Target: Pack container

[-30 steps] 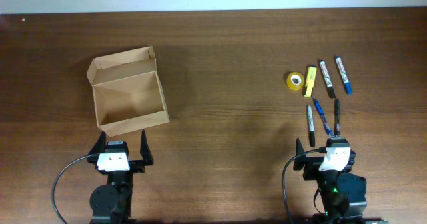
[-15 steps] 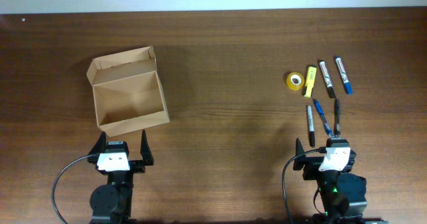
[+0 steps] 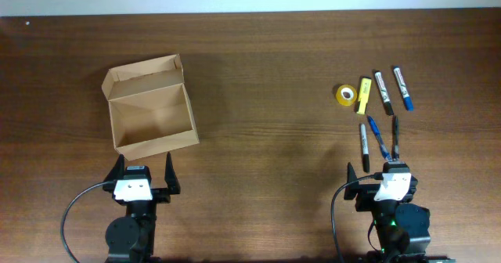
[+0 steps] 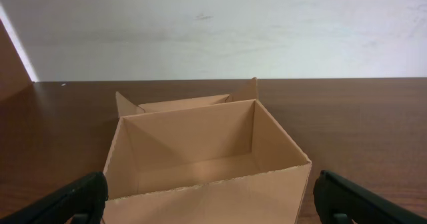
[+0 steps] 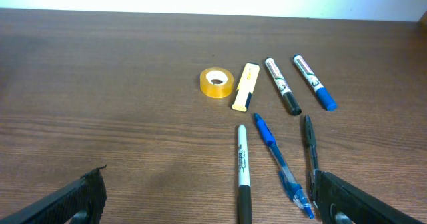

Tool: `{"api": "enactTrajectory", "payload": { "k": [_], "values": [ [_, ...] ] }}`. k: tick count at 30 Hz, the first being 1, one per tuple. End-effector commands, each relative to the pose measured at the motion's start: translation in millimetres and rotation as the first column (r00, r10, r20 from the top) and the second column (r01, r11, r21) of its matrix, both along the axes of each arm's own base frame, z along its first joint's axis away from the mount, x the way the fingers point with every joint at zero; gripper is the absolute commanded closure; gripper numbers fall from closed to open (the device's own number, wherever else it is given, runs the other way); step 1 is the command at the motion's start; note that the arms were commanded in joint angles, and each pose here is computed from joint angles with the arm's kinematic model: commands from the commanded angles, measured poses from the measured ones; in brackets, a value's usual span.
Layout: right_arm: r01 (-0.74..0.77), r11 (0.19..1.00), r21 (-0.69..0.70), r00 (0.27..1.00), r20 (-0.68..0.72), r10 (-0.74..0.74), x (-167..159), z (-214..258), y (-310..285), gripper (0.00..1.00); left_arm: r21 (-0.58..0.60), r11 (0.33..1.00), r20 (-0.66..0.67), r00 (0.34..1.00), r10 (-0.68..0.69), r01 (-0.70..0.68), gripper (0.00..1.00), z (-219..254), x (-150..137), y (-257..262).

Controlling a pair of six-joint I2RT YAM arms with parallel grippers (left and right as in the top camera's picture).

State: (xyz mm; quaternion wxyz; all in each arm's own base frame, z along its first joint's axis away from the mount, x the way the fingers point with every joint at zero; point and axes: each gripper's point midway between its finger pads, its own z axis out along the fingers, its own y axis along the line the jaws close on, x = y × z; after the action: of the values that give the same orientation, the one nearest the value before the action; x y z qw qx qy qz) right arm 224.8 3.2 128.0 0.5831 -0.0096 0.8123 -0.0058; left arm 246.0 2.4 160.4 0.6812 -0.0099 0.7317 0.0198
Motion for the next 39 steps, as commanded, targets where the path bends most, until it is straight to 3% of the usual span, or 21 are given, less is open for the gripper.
{"api": "enactTrajectory", "payload": {
  "k": [1,15,22,27,33,39],
  "values": [
    [0.003,1.0,0.002,1.0,0.004,-0.003,-0.1,-1.2,-1.0,0.01,0.002,1.0,-0.001,1.0,-0.019,0.019,0.0,-1.8,-0.2,-3.5],
    [0.004,1.0,0.002,1.0,0.004,-0.004,-0.1,-1.1,-1.0,0.01,-0.041,0.999,-0.071,0.997,-0.015,0.012,0.0,-1.7,3.1,-3.6],
    [0.003,1.0,0.003,1.0,0.027,-0.003,-0.4,9.7,-1.0,0.01,-0.04,0.999,-0.097,0.995,-0.014,0.011,0.01,20.4,9.4,-4.0],
    [0.014,0.999,0.051,0.996,0.091,-0.018,0.4,32.9,-1.0,0.01,-0.033,0.999,-0.21,0.978,-0.014,0.007,0.0,27.8,14.7,-4.5],
    [0.013,0.998,0.055,0.993,0.118,-0.019,0.3,54.7,-1.0,0.01,-0.036,0.999,-0.297,0.954,-0.035,0.025,0.0,50.0,32.9,-9.6],
    [0.019,0.999,0.048,1.0,0.008,-0.019,8.7,71.9,-0.7,0.01,-0.046,0.998,-0.367,0.928,-0.064,0.05,0.0,68.1,57.8,-16.7]
  ]
}}
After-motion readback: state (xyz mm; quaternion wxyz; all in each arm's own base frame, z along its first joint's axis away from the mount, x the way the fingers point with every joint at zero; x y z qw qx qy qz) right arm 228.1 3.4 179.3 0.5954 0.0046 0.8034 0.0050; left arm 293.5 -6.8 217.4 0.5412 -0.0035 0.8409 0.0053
